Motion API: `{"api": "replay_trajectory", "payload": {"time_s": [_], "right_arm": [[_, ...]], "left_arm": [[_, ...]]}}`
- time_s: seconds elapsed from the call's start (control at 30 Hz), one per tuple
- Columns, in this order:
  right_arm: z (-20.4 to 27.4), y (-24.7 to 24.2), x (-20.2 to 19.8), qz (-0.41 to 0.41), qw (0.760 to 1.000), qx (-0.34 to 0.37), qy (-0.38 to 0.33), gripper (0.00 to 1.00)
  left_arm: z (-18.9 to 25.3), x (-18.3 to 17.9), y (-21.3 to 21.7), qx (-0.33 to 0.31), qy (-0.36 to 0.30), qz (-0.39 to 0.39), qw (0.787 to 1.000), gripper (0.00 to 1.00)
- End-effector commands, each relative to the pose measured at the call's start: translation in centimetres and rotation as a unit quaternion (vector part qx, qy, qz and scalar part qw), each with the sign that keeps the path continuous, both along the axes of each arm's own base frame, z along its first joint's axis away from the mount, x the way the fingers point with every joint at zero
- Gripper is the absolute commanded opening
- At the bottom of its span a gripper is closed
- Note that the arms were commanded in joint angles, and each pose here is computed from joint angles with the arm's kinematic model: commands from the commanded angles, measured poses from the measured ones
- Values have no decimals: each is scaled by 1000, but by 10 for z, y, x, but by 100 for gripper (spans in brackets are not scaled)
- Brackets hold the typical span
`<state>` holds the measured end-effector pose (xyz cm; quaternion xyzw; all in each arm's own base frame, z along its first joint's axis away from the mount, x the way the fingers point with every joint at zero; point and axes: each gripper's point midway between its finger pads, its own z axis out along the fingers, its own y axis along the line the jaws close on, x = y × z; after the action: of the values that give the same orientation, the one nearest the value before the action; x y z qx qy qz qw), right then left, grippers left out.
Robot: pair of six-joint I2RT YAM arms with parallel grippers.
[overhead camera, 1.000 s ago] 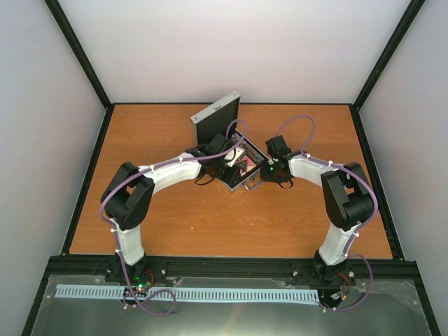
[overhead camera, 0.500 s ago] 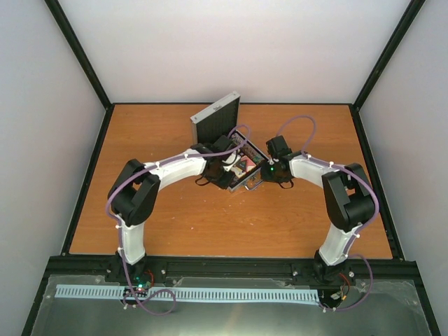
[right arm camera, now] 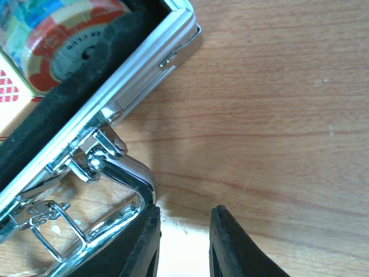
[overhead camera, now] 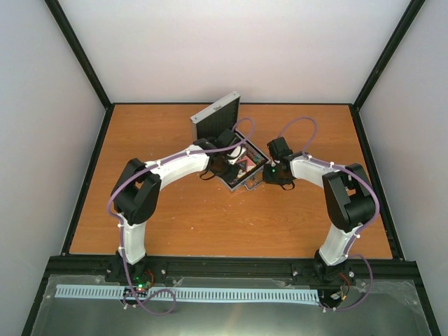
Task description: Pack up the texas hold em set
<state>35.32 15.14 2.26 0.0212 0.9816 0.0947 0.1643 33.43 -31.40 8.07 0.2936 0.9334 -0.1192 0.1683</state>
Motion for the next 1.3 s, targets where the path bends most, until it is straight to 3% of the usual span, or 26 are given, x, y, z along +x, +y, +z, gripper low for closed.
{"api": "replay_trajectory", "payload": {"time_s": [0.0, 0.27, 0.67, 1.27], "right_arm": [[2, -10, -1, -12, 1000, -12, -3, 26], [2, -10, -1, -11, 1000, -13, -4, 26], [2, -13, -2, -12, 1000, -18, -6, 26], [7, -15, -2, -14, 1000, -17, -12, 26]], "left_arm": [[2, 4, -10, -6, -4, -19, 1000, 22], [-18, -1, -6, 17, 4, -25, 1000, 22], [-67, -30, 27, 94, 45, -27, 994, 9], [-138, -79, 81, 174, 116, -10, 978, 6]]}}
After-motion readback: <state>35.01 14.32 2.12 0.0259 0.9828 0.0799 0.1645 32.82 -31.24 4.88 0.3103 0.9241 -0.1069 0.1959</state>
